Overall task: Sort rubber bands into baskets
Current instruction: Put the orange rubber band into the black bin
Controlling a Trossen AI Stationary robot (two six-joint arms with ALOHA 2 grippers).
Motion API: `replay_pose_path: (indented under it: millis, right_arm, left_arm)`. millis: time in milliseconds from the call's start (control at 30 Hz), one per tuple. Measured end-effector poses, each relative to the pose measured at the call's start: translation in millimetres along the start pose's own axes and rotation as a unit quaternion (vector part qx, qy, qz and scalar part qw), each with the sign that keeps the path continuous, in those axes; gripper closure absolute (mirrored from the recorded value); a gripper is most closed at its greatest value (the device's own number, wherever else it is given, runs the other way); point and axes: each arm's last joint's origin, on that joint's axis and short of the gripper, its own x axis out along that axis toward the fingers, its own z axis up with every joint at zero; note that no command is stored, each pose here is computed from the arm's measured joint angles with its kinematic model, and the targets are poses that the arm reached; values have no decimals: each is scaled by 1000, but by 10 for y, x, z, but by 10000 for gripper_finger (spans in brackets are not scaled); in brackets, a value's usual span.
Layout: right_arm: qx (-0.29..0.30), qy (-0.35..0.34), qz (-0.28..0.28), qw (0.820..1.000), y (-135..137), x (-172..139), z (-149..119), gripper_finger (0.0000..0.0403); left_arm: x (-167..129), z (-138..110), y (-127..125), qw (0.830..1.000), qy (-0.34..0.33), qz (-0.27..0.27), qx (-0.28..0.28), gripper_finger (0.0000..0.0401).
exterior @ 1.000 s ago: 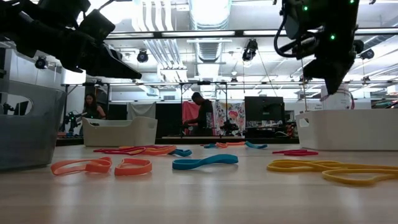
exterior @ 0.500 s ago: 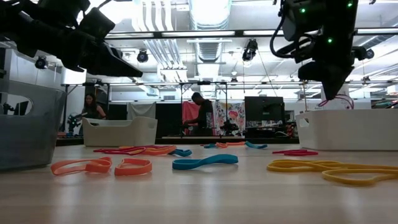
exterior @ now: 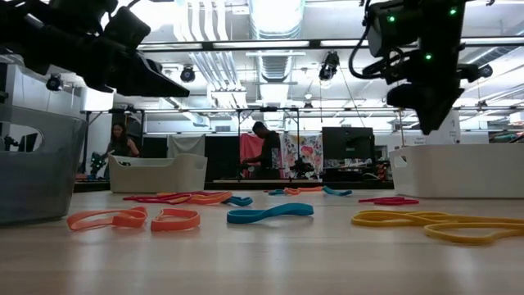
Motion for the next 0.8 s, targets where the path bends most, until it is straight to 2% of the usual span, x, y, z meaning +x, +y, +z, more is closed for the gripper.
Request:
replay_pose_path:
  millis: [167, 267, 333, 467, 567, 700, 800]
  right_arm:
    - [-16, -53, 67, 996, 152, -25, 94, 262]
    - [-51, -109, 122, 985, 286, -84, 171, 259]
    - [-87, -159, 160, 970, 393, -148, 216, 260]
    - [-154, -258, 224, 927, 594, -283, 241, 265]
    - [-188, -292, 259, 901, 674, -360, 228, 266]
    - [-189, -294, 257, 901, 679, -369, 215, 264]
    - [-170, -261, 260, 914, 659, -332, 179, 272]
  left_arm:
    - [3, 71, 17, 1000, -11, 2, 0, 288]
    - [4, 77, 18, 1000, -10, 2, -3, 288]
    - [4, 101, 23, 1000, -11, 2, -11, 288]
    - [6, 120, 28, 999, 0, -1, -40, 288]
    - [6, 162, 38, 997, 23, -5, -72, 288]
    - [-6, 208, 51, 992, 65, -9, -103, 288]
    - [-17, 268, 67, 991, 78, -10, -107, 288]
